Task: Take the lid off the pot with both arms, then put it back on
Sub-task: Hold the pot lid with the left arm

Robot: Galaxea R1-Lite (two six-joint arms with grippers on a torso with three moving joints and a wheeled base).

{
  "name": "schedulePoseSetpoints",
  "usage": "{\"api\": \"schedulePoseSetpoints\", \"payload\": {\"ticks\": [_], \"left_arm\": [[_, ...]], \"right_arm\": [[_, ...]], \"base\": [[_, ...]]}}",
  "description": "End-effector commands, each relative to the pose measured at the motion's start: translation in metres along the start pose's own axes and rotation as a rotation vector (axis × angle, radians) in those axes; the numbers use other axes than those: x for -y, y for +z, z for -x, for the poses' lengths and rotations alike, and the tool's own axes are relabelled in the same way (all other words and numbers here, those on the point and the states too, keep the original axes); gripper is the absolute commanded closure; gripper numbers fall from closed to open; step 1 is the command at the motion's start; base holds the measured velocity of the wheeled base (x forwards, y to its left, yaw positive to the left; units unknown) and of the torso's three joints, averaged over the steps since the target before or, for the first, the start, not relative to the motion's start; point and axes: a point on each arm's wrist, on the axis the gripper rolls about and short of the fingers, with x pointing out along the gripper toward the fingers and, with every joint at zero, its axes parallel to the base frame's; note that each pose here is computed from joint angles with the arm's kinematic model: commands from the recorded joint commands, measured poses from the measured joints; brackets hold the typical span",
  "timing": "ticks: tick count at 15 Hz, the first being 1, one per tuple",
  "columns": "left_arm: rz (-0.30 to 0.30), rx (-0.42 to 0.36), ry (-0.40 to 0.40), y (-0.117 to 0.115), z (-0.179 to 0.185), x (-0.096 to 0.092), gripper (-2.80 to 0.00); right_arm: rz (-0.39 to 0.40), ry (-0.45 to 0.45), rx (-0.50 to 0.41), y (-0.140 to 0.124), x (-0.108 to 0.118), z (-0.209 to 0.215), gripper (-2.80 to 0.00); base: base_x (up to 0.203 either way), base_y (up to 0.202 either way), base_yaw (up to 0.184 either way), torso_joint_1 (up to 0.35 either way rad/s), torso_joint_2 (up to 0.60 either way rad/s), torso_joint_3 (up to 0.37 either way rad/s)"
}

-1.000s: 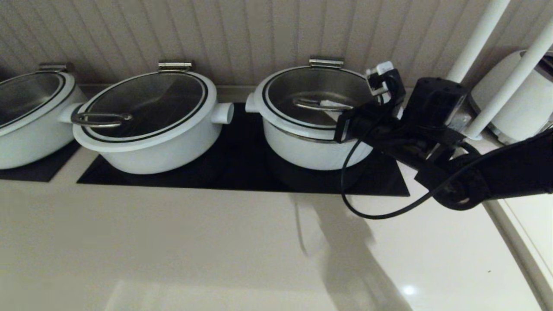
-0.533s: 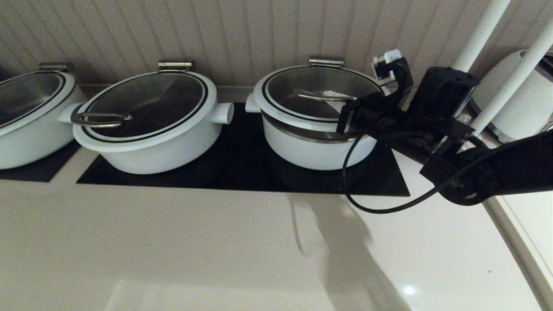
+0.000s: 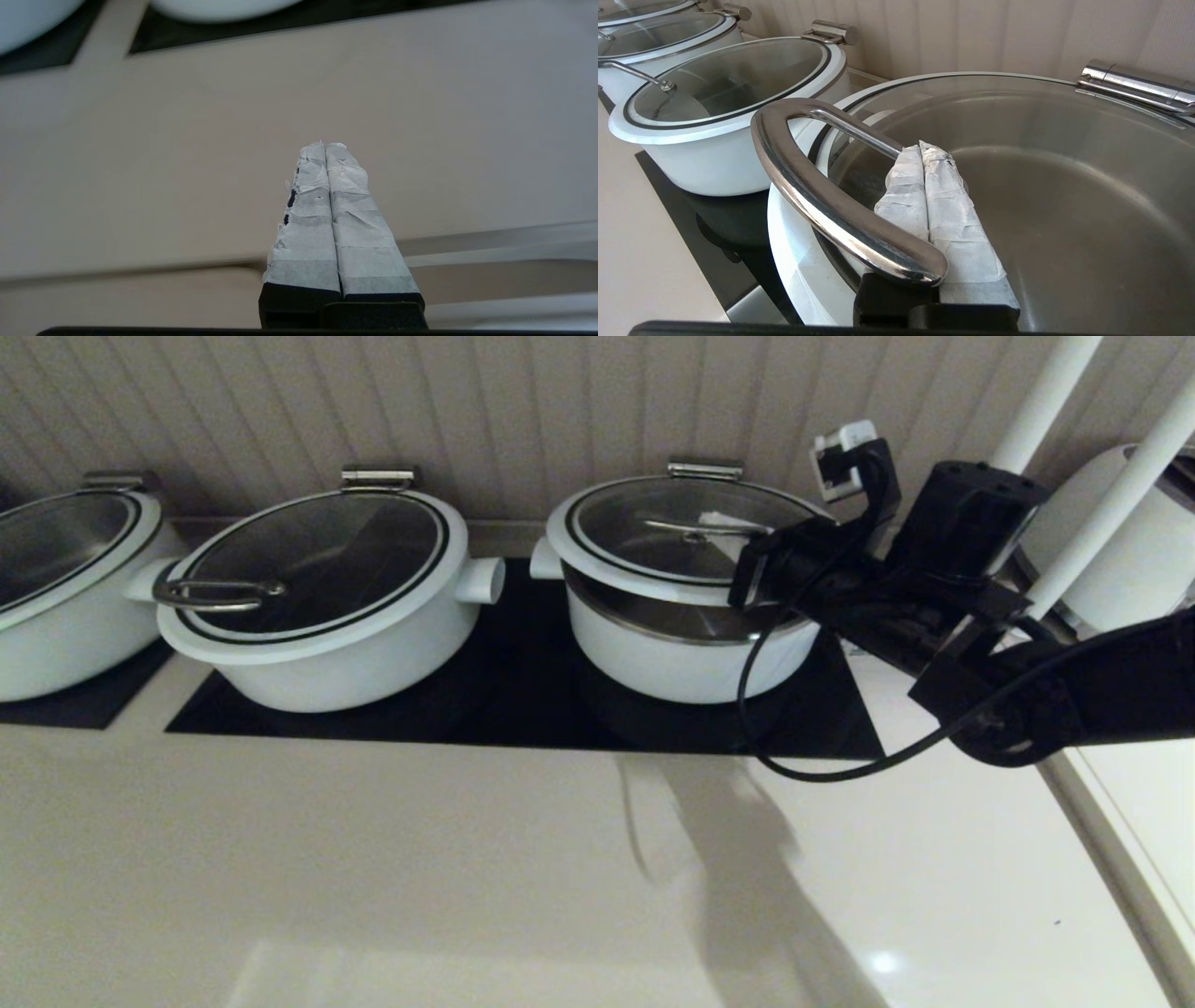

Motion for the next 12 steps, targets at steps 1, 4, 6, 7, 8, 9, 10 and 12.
{"api": "schedulePoseSetpoints", "payload": {"ticks": [1, 4, 6, 7, 8, 9, 10, 12], "left_arm": [[0.003, -0.010, -0.051, 0.011, -0.002, -0.001, 0.00], [0.006, -0.028, -0.165, 0.043, -0.011, -0.003, 0.00], [0.007, -0.031, -0.226, 0.066, -0.020, -0.006, 0.00], [0.008, -0.030, -0.252, 0.076, -0.028, -0.007, 0.00], [0.009, -0.029, -0.267, 0.085, -0.038, -0.009, 0.00], [0.008, -0.023, -0.276, 0.095, -0.049, -0.011, 0.00], [0.007, -0.016, -0.283, 0.107, -0.064, -0.014, 0.00], [0.002, 0.006, -0.315, 0.125, -0.091, -0.016, 0.00]], "right_arm": [[0.003, 0.001, 0.010, 0.002, 0.000, 0.000, 0.00], [0.004, 0.001, 0.012, 0.004, 0.000, 0.001, 0.00], [0.004, 0.002, 0.015, 0.004, 0.000, 0.001, 0.00], [0.004, 0.002, 0.014, 0.004, 0.000, 0.001, 0.00], [0.004, 0.000, 0.016, 0.004, 0.000, 0.001, 0.00], [0.005, 0.000, 0.016, 0.005, 0.000, 0.001, 0.00], [0.005, -0.001, 0.016, 0.004, 0.001, 0.001, 0.00], [0.005, 0.000, 0.016, 0.005, 0.001, 0.001, 0.00]], "base": [[0.000, 0.000, 0.000, 0.000, 0.00, 0.000], [0.000, 0.000, 0.000, 0.000, 0.00, 0.000], [0.000, 0.000, 0.000, 0.000, 0.00, 0.000], [0.000, 0.000, 0.000, 0.000, 0.00, 0.000], [0.000, 0.000, 0.000, 0.000, 0.00, 0.000], [0.000, 0.000, 0.000, 0.000, 0.00, 0.000], [0.000, 0.000, 0.000, 0.000, 0.00, 0.000], [0.000, 0.000, 0.000, 0.000, 0.00, 0.000]]}}
